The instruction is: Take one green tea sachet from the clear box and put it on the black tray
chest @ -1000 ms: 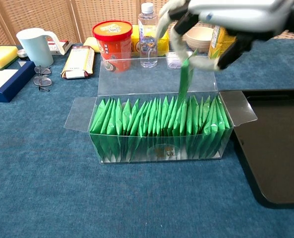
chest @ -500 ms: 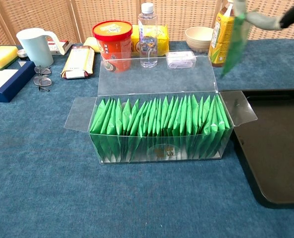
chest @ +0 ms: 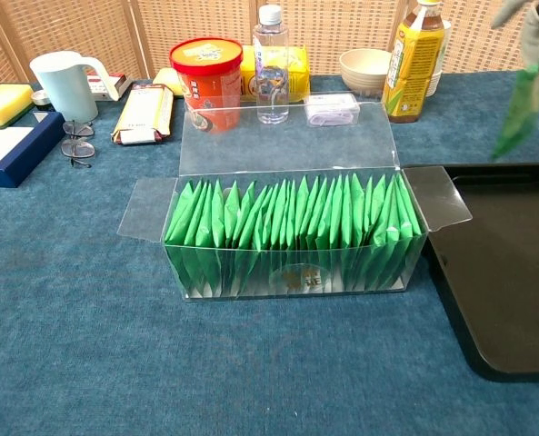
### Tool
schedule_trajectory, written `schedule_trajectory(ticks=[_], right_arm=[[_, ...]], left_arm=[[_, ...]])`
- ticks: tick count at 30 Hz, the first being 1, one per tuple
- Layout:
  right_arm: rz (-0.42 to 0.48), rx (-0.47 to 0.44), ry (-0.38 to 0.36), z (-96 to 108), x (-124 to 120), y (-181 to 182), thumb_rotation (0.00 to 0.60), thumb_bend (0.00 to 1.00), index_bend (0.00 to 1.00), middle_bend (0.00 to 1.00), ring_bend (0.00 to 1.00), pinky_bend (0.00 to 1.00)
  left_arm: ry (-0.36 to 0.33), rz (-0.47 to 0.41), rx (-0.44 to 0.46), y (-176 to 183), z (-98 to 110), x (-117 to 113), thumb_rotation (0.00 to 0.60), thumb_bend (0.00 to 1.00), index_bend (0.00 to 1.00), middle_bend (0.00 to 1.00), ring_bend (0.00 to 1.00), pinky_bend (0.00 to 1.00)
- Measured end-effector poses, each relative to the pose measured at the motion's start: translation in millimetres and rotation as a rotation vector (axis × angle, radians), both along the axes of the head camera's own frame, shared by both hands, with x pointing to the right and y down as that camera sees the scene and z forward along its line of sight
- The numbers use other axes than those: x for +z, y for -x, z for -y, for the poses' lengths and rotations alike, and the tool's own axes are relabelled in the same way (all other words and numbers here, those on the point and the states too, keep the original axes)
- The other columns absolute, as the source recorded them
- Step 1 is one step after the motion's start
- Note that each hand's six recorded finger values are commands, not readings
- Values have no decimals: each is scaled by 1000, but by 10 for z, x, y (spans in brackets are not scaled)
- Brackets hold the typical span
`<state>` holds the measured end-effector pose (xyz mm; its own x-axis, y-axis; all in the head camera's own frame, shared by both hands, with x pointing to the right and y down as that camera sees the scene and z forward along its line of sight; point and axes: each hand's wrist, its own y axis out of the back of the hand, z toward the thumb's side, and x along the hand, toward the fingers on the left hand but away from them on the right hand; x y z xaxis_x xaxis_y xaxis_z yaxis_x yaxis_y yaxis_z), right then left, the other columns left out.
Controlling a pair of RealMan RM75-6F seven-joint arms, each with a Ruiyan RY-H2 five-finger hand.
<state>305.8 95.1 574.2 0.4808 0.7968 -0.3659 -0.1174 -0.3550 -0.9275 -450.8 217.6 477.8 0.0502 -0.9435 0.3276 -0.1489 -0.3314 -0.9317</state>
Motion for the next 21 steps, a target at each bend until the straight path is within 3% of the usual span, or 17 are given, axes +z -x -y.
schedule_trajectory(ticks=[4, 9, 11, 21], right_arm=[[-35, 38, 20, -18, 75, -153, 600, 527, 538, 178, 51, 69], [-54, 62, 49, -76, 122, -266, 600, 527, 329, 102, 3, 43], [-50, 66, 54, -96, 129, -282, 600, 527, 292, 91, 0, 40], [10, 70, 28, -71, 38, -167, 600, 517, 247, 71, 0, 32]], left_arm=[[-2, 1, 1, -4, -12, -18, 600, 300, 187, 184, 144, 247], [-3, -1, 8, -30, -12, -28, 600, 300, 187, 184, 142, 247], [-4, -2, 13, -46, -8, -32, 600, 300, 187, 184, 142, 247], [-11, 7, 4, -29, -16, -64, 600, 300, 188, 184, 142, 247]])
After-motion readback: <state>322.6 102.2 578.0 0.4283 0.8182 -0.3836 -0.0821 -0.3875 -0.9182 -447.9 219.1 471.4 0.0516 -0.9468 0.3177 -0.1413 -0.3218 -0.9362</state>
